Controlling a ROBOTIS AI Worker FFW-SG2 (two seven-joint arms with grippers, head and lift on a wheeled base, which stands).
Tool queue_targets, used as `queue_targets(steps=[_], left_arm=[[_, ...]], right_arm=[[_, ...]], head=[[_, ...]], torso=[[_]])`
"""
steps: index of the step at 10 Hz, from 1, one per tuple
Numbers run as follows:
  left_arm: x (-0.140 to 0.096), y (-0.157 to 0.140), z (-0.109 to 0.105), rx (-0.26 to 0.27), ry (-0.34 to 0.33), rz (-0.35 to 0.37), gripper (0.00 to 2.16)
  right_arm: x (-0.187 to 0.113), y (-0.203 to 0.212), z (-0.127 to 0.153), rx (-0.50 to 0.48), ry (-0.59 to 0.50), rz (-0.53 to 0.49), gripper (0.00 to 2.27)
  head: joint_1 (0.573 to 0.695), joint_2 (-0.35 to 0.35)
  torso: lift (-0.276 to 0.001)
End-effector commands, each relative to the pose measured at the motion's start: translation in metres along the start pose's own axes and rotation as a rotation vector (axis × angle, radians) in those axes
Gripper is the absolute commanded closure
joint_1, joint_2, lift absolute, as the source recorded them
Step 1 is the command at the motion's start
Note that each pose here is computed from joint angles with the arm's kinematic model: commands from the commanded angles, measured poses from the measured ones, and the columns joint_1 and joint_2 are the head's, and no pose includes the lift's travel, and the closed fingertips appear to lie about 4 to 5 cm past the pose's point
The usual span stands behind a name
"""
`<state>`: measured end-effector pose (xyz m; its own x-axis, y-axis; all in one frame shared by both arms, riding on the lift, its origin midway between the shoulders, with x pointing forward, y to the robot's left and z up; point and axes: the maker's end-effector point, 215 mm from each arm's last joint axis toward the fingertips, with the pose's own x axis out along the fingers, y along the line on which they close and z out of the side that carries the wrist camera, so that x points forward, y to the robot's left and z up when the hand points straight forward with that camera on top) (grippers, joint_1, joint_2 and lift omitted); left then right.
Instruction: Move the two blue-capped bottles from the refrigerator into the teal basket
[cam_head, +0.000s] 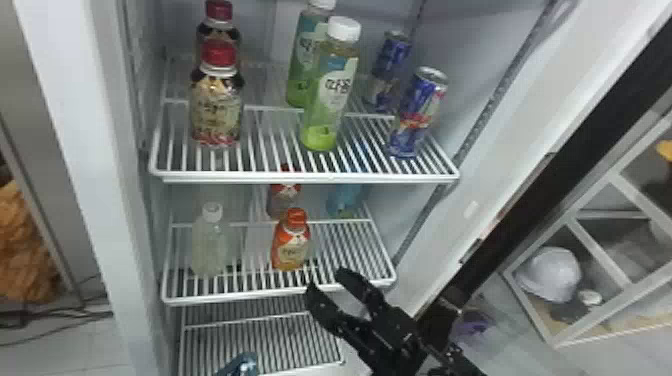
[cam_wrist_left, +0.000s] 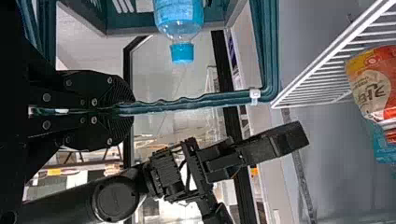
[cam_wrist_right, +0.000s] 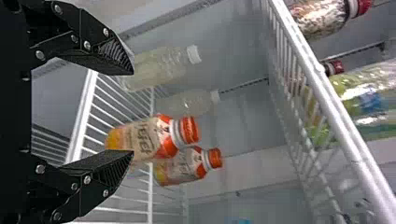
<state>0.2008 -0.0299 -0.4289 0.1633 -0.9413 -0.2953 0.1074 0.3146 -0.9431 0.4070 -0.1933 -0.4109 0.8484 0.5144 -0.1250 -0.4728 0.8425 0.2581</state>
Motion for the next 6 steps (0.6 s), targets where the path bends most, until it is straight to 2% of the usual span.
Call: queue_targets(steps=[1,4,6], left_arm=[[0.0,0.0,0.0,-0.003,-0.002,0.0,1.11],[-0.002,0.002,0.001,-0.004,-0.009,0.005,1.11],[-0.002,0.002,0.001,-0.004,-0.009,0.005,1.11]], right_arm=[[0.005,-0.007,0.01,-0.022,-0.055,-0.022,0.46],[0.017,-0.016,0.041,-0.106,-0.186,-0.096,0.46],[0.02,-0.028,0.054,-0.137,-0.237,-0.148,0.46]], head=[[0.695,-0.35],[0.695,-0.35],[0.695,-0.35]], torso=[[-0.136],[-0.136],[-0.136]])
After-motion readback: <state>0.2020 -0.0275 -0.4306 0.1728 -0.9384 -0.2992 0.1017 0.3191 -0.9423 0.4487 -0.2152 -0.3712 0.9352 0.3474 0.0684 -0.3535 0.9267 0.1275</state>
